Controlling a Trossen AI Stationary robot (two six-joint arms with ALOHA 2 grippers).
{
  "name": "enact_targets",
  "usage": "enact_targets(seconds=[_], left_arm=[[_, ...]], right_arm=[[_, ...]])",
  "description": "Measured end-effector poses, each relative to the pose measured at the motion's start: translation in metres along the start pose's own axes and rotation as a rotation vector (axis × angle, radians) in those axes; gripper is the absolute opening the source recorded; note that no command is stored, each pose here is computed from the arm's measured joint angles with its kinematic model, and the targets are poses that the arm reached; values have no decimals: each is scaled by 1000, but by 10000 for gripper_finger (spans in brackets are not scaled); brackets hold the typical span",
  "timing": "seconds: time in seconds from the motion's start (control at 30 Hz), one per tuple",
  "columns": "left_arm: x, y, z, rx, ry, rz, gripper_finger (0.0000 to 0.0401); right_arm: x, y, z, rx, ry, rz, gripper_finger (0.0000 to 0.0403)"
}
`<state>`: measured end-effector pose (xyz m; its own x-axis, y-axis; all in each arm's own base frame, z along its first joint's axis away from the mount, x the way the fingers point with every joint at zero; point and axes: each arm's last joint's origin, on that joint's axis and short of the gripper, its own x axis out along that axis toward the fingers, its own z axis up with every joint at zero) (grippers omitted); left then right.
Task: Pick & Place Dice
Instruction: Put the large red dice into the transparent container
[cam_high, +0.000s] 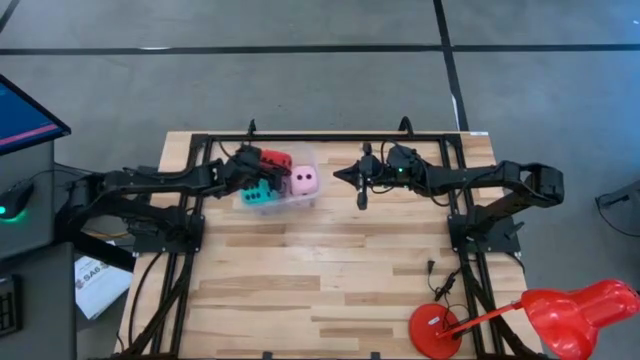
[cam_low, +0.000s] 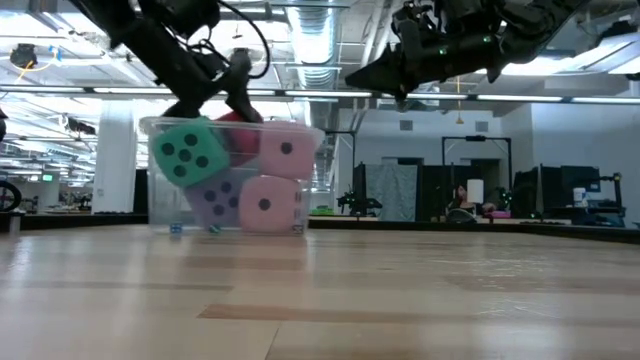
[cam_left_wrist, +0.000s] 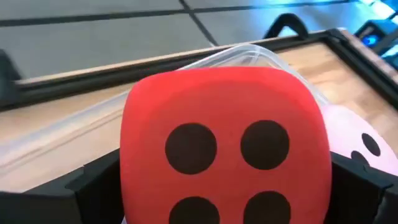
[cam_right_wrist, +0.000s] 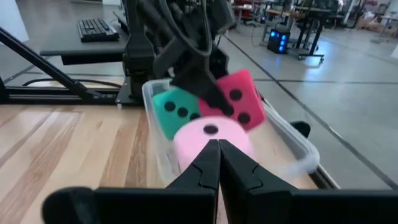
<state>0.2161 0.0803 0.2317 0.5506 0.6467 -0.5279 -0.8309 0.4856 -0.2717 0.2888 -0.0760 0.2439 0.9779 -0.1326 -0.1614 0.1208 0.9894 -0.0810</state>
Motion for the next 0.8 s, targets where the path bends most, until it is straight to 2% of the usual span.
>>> enact_targets(seconds=[0.17,0.33,0.57,0.8], left_arm=[[17,-12,-7,11,1,-45,392],[25,-26,-8,58,-63,-131,392],[18,-28,2,103,-130,-163,392],[8,-33,1,201,-136,-207,392]], right_arm=[[0,0,2,-4,-17,-2,0],[0,2,7,-11,-67,1,0],[2,6,10,-21,-109,11,0],[30,3,2,-15,-147,34,0]])
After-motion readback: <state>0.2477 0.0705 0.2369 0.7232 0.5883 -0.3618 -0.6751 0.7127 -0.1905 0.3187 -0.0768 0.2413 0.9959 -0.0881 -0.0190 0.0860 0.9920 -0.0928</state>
